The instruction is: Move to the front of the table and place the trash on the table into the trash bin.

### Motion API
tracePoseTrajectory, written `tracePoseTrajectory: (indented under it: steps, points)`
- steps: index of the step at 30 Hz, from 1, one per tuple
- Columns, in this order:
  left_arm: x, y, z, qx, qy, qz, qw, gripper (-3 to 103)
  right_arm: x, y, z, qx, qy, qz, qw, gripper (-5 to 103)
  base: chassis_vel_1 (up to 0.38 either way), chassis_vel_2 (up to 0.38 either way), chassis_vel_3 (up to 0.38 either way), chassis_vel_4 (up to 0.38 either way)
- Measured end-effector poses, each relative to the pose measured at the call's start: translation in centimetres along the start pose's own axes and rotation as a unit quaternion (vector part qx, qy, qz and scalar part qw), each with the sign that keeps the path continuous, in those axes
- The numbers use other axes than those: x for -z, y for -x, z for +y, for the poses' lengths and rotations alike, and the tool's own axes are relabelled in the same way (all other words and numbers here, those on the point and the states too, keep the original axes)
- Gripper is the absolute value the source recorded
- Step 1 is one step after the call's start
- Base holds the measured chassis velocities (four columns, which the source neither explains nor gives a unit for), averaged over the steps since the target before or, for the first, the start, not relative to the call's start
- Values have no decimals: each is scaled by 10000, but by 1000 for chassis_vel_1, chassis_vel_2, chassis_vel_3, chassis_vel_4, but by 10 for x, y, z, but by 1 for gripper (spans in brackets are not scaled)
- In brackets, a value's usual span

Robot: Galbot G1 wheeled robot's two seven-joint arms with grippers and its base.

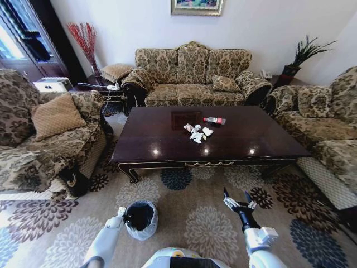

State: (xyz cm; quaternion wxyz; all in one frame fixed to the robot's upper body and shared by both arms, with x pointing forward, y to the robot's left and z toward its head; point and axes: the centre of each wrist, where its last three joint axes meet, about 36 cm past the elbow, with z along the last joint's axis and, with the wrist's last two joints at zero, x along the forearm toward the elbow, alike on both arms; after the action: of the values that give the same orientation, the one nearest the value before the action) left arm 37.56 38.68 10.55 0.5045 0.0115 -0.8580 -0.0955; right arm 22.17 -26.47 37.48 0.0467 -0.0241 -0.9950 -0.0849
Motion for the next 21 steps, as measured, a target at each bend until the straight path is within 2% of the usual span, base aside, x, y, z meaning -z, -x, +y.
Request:
tracePoseTrajectory:
  steps: [2,6,11,13,15,17,20,21]
  points:
    - [-1,-1,0,-14,-69,-38,10000,2,1,0,1,28,92,-53,9999,100,0,0,0,0]
    - [-3,-4,2,-38,-205,-109,9997,2,2,1,2,112,131,-190,9997,100,0,0,0,0]
    - [-11,-13,2,-113,-517,-224,9983,0,2,6,7,90,26,-271,9996,100,0,0,0,0]
    - [-13,-15,2,-122,-544,-237,9982,0,2,7,8,75,16,-285,9996,100,0,0,0,0]
    - [-23,-26,4,-147,-681,-252,9973,0,3,9,10,68,14,-310,9995,100,0,0,0,0]
    - [-25,-29,5,-148,-699,-258,9971,0,3,10,10,76,20,-313,9995,100,0,0,0,0]
    - [-45,-57,16,-110,-786,-326,9963,0,2,15,10,120,91,-357,9992,100,0,0,0,0]
    - [-45,-57,16,-110,-786,-326,9963,0,2,15,10,120,91,-357,9992,100,0,0,0,0]
